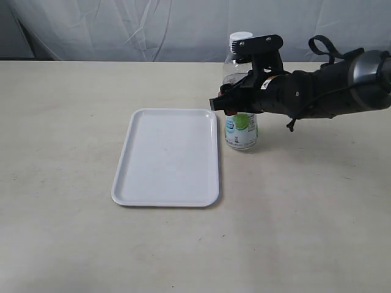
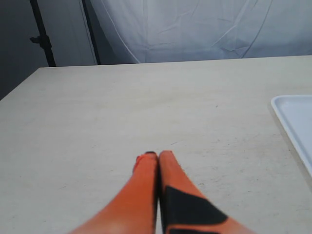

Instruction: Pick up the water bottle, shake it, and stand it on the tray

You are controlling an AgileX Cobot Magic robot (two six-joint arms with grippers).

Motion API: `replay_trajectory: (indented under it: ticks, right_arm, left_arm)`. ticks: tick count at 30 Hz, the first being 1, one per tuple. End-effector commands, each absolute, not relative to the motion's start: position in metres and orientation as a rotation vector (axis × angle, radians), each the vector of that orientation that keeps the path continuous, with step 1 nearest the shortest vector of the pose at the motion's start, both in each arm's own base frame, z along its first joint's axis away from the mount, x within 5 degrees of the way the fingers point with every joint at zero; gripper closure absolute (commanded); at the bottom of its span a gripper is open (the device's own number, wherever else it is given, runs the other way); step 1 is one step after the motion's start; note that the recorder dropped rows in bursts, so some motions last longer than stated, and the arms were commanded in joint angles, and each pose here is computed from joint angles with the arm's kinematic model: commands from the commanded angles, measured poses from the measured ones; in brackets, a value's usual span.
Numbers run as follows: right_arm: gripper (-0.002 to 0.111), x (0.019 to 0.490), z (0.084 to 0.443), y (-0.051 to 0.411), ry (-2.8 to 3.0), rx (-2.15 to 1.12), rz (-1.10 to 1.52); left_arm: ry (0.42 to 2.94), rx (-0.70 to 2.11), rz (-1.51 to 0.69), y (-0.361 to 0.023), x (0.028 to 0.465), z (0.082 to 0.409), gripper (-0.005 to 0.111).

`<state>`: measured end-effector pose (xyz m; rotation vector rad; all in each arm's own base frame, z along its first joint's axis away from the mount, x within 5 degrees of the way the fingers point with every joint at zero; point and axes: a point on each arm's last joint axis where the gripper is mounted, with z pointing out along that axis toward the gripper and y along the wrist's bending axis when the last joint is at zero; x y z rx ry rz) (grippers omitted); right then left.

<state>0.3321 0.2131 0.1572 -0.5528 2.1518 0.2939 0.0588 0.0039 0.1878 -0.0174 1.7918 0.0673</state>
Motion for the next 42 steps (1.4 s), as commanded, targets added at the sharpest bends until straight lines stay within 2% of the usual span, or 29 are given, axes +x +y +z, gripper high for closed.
replay_trajectory:
  ticks: [1, 5, 11, 15, 20, 22, 23, 26, 27, 29, 30, 31, 32, 35, 36, 38, 39, 40, 42]
  right_arm:
    - [0.109, 0.327, 0.151, 0.212, 2.227, -0.584, 0.298]
    - [0.109, 0.320, 0.166, 0.211, 2.255, -0.604, 0.320]
    - [0.109, 0.293, 0.216, 0.202, 2.234, -0.637, 0.380]
    - [0.109, 0.250, 0.248, 0.200, 2.151, -0.651, 0.465]
    - [0.109, 0.179, 0.258, 0.216, 2.039, -0.881, 0.573]
    - [0.109, 0.165, 0.263, 0.213, 1.953, -0.946, 0.564]
    - [0.109, 0.168, 0.268, 0.208, 1.935, -0.883, 0.574]
    - [0.109, 0.196, 0.273, 0.179, 2.017, -0.332, 0.698]
    - [0.109, 0.194, 0.272, 0.182, 2.025, -0.330, 0.712]
    - [0.109, 0.174, 0.270, 0.201, 2.032, -0.653, 0.678]
    - [0.109, 0.159, 0.272, 0.207, 1.924, -1.025, 0.529]
    - [0.109, 0.162, 0.274, 0.201, 1.884, -1.054, 0.465]
    - [0.109, 0.170, 0.278, 0.194, 1.890, -0.981, 0.451]
    - [0.109, 0.210, 0.279, 0.165, 2.040, -0.356, 0.621]
    - [0.109, 0.208, 0.277, 0.169, 2.053, -0.355, 0.642]
    - [0.109, 0.182, 0.271, 0.199, 2.000, -0.704, 0.599]
    - [0.109, 0.164, 0.268, 0.208, 1.880, -1.059, 0.446]
    - [0.109, 0.158, 0.266, 0.209, 1.843, -1.177, 0.379]
    - [0.109, 0.167, 0.268, 0.196, 1.882, -1.136, 0.307]
  left_arm:
    - [1.776, -0.029, 0.055, 0.004, 0.059, 0.188, 0.107]
    - [1.776, -0.029, 0.055, 0.004, 0.059, 0.188, 0.107]
    - [1.776, -0.029, 0.055, 0.004, 0.059, 0.188, 0.107]
    - [1.776, -0.029, 0.055, 0.004, 0.059, 0.188, 0.107]
    - [1.776, -0.029, 0.055, 0.004, 0.059, 0.188, 0.107]
    - [1.776, -0.029, 0.055, 0.004, 0.059, 0.188, 0.107]
    - [1.776, -0.029, 0.055, 0.004, 0.059, 0.188, 0.107]
    - [1.776, -0.029, 0.055, 0.004, 0.059, 0.188, 0.107]
    - [1.776, -0.029, 0.055, 0.004, 0.059, 0.188, 0.107]
    - [1.776, -0.029, 0.055, 0.004, 0.059, 0.188, 0.107]
    - [1.776, -0.029, 0.055, 0.004, 0.059, 0.188, 0.107]
    - [1.776, -0.029, 0.055, 0.004, 0.059, 0.188, 0.107]
    - [1.776, -0.030, 0.054, 0.004, 0.059, 0.188, 0.107]
    - [1.776, -0.030, 0.054, 0.004, 0.059, 0.188, 0.107]
    - [1.776, -0.030, 0.054, 0.004, 0.059, 0.188, 0.107]
    - [1.776, -0.030, 0.054, 0.004, 0.059, 0.188, 0.107]
    - [1.776, -0.030, 0.054, 0.004, 0.059, 0.188, 0.107]
    - [1.776, -0.030, 0.054, 0.004, 0.059, 0.188, 0.107]
    - [1.776, -0.030, 0.054, 0.004, 0.059, 0.188, 0.107]
